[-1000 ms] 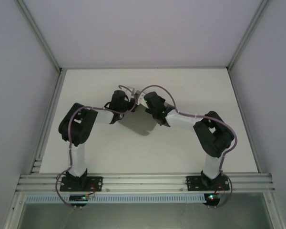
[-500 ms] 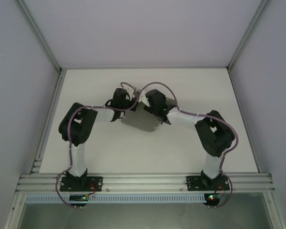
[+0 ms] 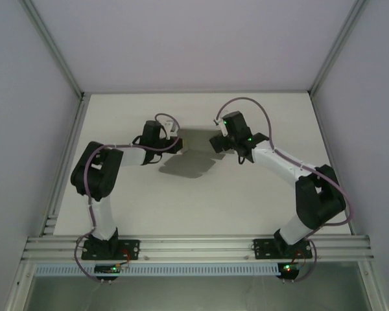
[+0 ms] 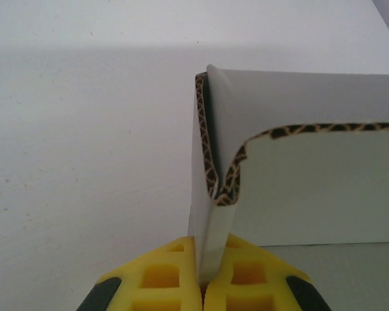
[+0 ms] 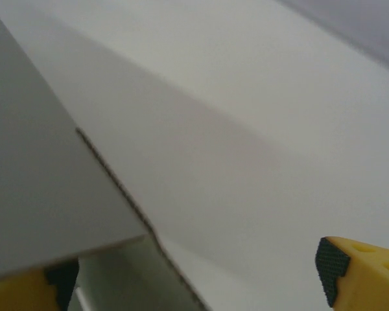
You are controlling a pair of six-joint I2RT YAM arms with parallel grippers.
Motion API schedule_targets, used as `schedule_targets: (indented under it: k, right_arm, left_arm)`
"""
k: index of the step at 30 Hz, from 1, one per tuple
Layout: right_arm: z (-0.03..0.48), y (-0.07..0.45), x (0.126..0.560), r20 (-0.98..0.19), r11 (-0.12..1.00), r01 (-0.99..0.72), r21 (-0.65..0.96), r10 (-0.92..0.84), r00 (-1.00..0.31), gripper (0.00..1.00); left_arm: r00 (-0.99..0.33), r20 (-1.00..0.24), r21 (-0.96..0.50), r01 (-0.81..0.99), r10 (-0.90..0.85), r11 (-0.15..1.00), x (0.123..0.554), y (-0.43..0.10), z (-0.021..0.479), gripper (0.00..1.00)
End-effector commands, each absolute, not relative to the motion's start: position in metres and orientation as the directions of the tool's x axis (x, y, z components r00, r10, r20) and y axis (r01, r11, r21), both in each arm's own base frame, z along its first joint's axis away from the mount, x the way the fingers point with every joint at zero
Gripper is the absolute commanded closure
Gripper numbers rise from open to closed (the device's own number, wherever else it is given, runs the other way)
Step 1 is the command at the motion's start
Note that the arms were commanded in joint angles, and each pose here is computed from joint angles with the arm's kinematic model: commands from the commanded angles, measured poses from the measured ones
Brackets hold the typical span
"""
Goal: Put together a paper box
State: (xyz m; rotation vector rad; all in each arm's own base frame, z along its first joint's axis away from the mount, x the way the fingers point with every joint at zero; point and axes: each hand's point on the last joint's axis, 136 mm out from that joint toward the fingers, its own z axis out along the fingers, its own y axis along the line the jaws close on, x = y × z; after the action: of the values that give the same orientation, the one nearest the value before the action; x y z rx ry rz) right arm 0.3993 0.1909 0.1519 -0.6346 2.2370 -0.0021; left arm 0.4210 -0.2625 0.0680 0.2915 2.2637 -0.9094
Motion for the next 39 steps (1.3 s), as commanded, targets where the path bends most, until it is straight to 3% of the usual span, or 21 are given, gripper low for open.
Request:
schedule_targets:
  k: [1, 11, 16, 22, 32, 34, 35, 39]
  right_arm:
    - [0.129, 0.199, 0.378, -0.664, 0.885, -0.466, 0.004, -0.346, -0.662, 0.13]
    - [0.117, 0.222, 0.381, -0.674, 0.809, -0.579, 0.097, -0.375, -0.637, 0.79]
    - [0.098, 0.222, 0.372, -0.640, 0.782, -0.616, 0.100, -0.423, -0.641, 0.98]
    - [0.091, 0.228, 0.360, -0.625, 0.711, -0.691, 0.128, -0.483, -0.613, 1.00]
    - [0.084, 0.217, 0.361, -0.577, 0.718, -0.685, 0.122, -0.510, -0.637, 1.00]
    - [0.085, 0.215, 0.361, -0.574, 0.721, -0.684, 0.113, -0.515, -0.637, 1.00]
    - [0.085, 0.214, 0.361, -0.572, 0.722, -0.684, 0.109, -0.517, -0.637, 1.00]
    - [0.088, 0.208, 0.366, -0.580, 0.744, -0.667, 0.031, -0.530, -0.619, 1.00]
  left_arm:
    - [-0.817, -0.576, -0.561, 0.392, -0.003, 0.729, 0.412, -0.267, 0.048, 1.00]
    - [-0.841, -0.541, -0.560, 0.375, 0.017, 0.739, 0.418, -0.271, 0.035, 0.95]
    - [-0.839, -0.544, -0.560, 0.382, 0.022, 0.735, 0.424, -0.274, 0.034, 0.88]
    - [-0.811, -0.584, -0.548, 0.424, 0.032, 0.721, 0.434, -0.281, 0.038, 0.77]
    - [-0.767, -0.642, -0.502, 0.423, 0.003, 0.755, 0.448, -0.274, 0.055, 0.78]
    - [-0.752, -0.659, -0.478, 0.407, -0.011, 0.779, 0.453, -0.268, 0.060, 0.89]
    - [-0.748, -0.664, -0.464, 0.391, -0.020, 0.795, 0.457, -0.264, 0.061, 1.00]
    - [-0.779, -0.624, -0.385, 0.233, -0.065, 0.893, 0.469, -0.241, 0.049, 1.00]
